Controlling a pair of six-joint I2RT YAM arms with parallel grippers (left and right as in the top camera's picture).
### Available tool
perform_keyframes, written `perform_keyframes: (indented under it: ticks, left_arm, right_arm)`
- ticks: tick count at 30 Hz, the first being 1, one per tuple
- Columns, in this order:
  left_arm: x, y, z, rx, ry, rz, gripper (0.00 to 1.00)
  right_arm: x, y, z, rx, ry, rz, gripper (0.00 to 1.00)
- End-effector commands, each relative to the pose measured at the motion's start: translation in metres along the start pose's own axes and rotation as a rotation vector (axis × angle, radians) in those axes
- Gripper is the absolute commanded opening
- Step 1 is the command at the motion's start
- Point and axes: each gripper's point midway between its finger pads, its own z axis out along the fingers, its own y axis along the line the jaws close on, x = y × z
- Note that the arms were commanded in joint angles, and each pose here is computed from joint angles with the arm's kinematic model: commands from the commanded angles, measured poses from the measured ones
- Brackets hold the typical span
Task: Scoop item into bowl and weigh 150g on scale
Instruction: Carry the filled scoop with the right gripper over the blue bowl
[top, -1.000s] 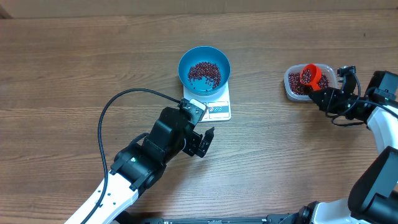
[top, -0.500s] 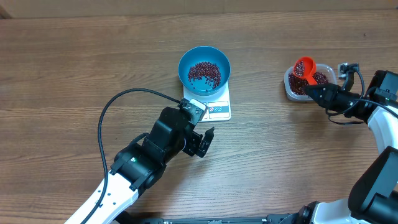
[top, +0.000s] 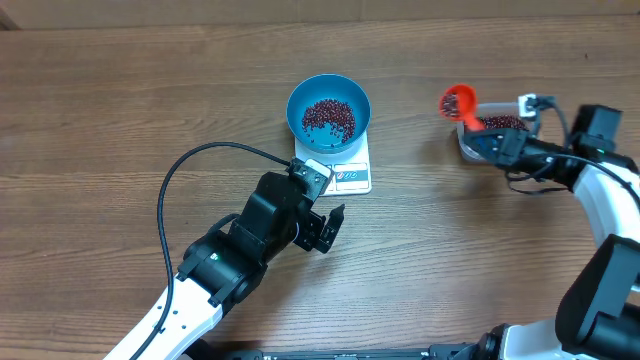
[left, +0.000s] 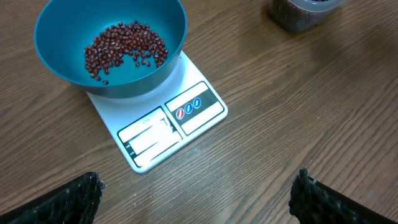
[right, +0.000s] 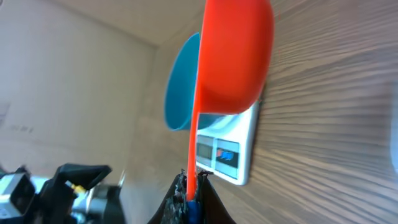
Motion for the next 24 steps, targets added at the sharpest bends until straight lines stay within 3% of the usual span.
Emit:
perform_keyframes:
  ticks: [1,17,24]
  left_arm:
    - [-0.012,0.0,-0.004,0.003,-0.027,0.001,1.0]
    - [-0.012,0.0,-0.004,0.002,-0.028,0.001,0.99]
    - [-0.018,0.0,-0.004,0.003,-0.053,0.001,0.99]
  right_arm:
    - [-0.013,0.029,0.015,-0.068,0.026,-0.055,0.04]
    - [-0.009,0.069,0.097,-0.006,0.095,-0.135,0.04]
    - [0.002,0.084,0.131,0.03,0.103,-0.256,0.04]
